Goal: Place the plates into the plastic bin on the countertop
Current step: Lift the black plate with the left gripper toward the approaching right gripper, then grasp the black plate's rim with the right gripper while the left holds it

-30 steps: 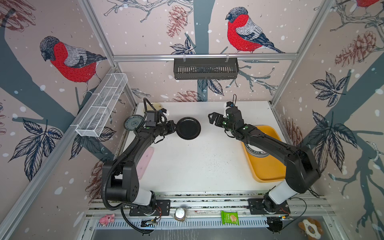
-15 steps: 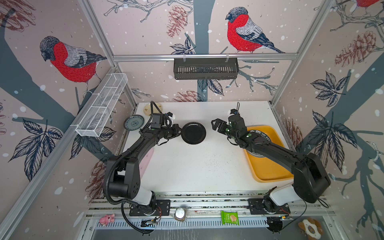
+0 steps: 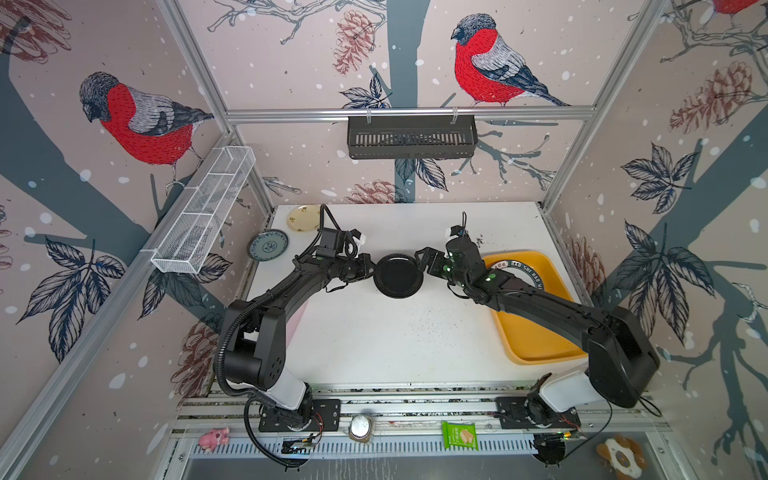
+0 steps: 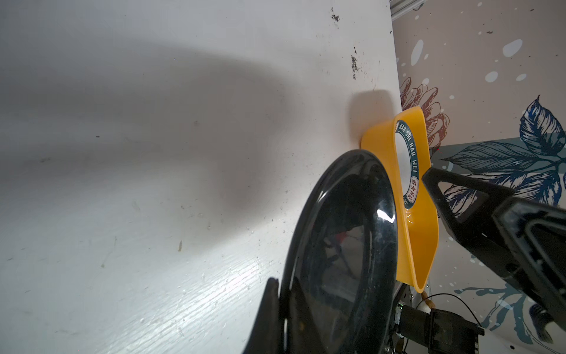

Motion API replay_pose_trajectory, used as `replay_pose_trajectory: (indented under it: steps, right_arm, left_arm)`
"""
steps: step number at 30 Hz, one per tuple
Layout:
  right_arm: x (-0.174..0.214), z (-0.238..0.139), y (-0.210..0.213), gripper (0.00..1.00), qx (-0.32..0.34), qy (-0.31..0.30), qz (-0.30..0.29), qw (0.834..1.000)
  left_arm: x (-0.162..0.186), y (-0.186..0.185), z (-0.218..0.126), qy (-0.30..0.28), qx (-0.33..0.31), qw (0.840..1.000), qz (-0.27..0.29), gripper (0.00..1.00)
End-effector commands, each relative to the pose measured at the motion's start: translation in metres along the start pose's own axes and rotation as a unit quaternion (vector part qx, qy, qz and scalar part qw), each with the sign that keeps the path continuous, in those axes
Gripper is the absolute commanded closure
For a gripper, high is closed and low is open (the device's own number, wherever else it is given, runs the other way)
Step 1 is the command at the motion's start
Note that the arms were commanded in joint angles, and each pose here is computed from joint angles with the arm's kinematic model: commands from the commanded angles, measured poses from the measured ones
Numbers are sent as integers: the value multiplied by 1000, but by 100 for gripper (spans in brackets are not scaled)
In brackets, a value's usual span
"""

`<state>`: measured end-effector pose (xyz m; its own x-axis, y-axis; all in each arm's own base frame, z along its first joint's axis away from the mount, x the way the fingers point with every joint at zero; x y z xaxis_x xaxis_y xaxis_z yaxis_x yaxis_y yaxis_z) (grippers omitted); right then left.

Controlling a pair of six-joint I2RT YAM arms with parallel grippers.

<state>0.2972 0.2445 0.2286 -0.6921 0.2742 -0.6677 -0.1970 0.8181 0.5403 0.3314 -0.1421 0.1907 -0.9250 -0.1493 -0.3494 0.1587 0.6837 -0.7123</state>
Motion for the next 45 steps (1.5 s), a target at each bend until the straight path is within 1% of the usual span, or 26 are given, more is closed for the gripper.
replay_pose_trajectory:
  steps: [1,2,4,6,8,14,16,19,22,25,28,32,37,38,40,41,42,45]
  right_arm:
    - [8,2,0,13,-11,26,3,1000]
    - [11,3,1,14,-18,34,3,999]
    - [16,6,3,18,-34,50,1,998]
    - [21,9,4,26,-47,63,3,997]
    - [25,11,2,32,-41,66,10,997]
    - [33,13,-1,40,-62,72,28,995]
    - [36,12,-2,46,-70,72,32,994]
    - [36,12,-5,60,-83,71,43,993]
    - [38,11,-7,66,-101,72,53,991]
    - [39,10,-10,74,-104,71,58,990]
    - [37,9,-11,79,-107,67,62,990]
    - [37,9,-9,87,-116,64,65,989]
    - [38,12,-10,94,-115,67,71,989]
    - [38,12,-9,95,-115,66,72,988]
    - [37,12,-10,96,-112,65,74,989]
    - [36,12,-11,96,-110,64,75,989]
    - [35,11,-11,96,-110,61,75,989]
    - [32,10,-13,97,-106,56,80,990]
  left_arm:
    - [-3,-6,-3,-3,14,1000,14,99]
    - [-2,-6,-2,-3,17,1000,12,99]
    - [-2,-6,-2,-2,20,1000,11,99]
    - [-2,-5,-1,-2,19,1000,10,99]
    - [-3,-6,-2,-2,23,1000,11,99]
    - [-3,-8,-4,-4,28,1000,13,99]
    - [-4,-9,-5,-5,34,999,13,99]
    - [-4,-8,-6,-8,40,999,7,99]
    - [-5,-7,-7,-10,43,999,5,99]
    - [-6,-7,-8,-11,49,999,3,99]
    - [-6,-6,-8,-11,52,999,1,99]
    - [-6,-5,-7,-10,55,998,0,99]
    - [-6,-6,-8,-10,57,998,0,96]
    - [-6,-5,-7,-9,57,998,0,93]
    - [-6,-5,-8,-10,57,998,0,81]
    - [-6,-5,-8,-9,57,998,-1,73]
    - [-6,-5,-8,-10,56,998,0,60]
    - [-6,-4,-8,-10,52,999,-1,39]
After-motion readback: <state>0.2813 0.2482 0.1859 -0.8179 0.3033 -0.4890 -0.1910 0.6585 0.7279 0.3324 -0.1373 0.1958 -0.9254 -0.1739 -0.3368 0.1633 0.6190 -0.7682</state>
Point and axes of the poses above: each gripper's point midway between its finger pads, its own z axis out along the fingers, its own y axis along the line the jaws close on, x = y × z, the point moved 8 cm from there along -z, back along the fingers, and after that the axes turned 4 degrees about -z, right-handed, at the moved point
